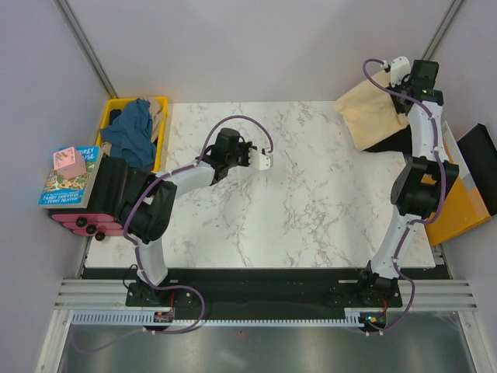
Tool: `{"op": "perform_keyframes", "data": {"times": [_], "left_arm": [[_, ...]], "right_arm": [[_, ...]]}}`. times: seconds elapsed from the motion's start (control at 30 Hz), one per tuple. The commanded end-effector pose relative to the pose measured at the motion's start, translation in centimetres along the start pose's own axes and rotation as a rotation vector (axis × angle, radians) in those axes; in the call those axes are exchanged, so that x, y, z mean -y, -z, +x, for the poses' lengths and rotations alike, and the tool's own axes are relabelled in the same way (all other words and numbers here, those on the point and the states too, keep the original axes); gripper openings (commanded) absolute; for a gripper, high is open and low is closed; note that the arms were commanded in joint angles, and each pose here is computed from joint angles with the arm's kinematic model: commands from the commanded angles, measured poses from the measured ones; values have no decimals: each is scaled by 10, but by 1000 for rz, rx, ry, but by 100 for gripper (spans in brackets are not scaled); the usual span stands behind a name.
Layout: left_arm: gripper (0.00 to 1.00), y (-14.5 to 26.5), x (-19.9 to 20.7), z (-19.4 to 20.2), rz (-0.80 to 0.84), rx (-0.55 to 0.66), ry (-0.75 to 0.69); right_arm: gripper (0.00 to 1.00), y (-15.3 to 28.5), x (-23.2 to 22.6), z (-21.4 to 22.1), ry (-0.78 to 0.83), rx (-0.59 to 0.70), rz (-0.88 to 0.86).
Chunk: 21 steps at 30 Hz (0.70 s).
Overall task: Fold and stack the t-shirts
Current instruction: Neatly place the folded tshirt to the corner
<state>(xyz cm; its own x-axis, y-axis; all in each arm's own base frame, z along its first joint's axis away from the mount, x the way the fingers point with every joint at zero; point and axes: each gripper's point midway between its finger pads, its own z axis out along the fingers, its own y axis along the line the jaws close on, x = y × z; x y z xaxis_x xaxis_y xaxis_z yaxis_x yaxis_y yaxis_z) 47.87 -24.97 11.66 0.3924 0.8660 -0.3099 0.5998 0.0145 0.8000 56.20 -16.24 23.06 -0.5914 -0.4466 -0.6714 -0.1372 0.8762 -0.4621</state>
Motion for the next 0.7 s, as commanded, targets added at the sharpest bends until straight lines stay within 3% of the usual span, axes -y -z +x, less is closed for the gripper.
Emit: {"op": "perform_keyframes", "data": {"times": [0.0, 0.17, 0.23, 0.3, 0.33, 0.43, 0.67], "left_arm": [[2, 9, -13, -5, -34, 19, -8], [2, 12, -10, -3, -28, 12, -14], [2, 15, -12, -3, -36, 5, -11], [2, 16, -12, -3, -34, 4, -5], [2, 17, -11, -3, -32, 0, -4], [2, 18, -10, -1, -31, -10, -3], [2, 27, -7, 3, -31, -29, 2]], "right_arm": [[0, -13, 27, 18, 26, -15, 105], [0, -40, 31, 42, 40, -72, 159], [4, -52, 26, 53, 52, -91, 152], [20, -65, 23, 61, 52, -100, 159], [40, -70, 22, 65, 54, -107, 157], [71, -81, 24, 79, 59, -155, 222], [79, -58, 53, 72, -44, -143, 417]]}}
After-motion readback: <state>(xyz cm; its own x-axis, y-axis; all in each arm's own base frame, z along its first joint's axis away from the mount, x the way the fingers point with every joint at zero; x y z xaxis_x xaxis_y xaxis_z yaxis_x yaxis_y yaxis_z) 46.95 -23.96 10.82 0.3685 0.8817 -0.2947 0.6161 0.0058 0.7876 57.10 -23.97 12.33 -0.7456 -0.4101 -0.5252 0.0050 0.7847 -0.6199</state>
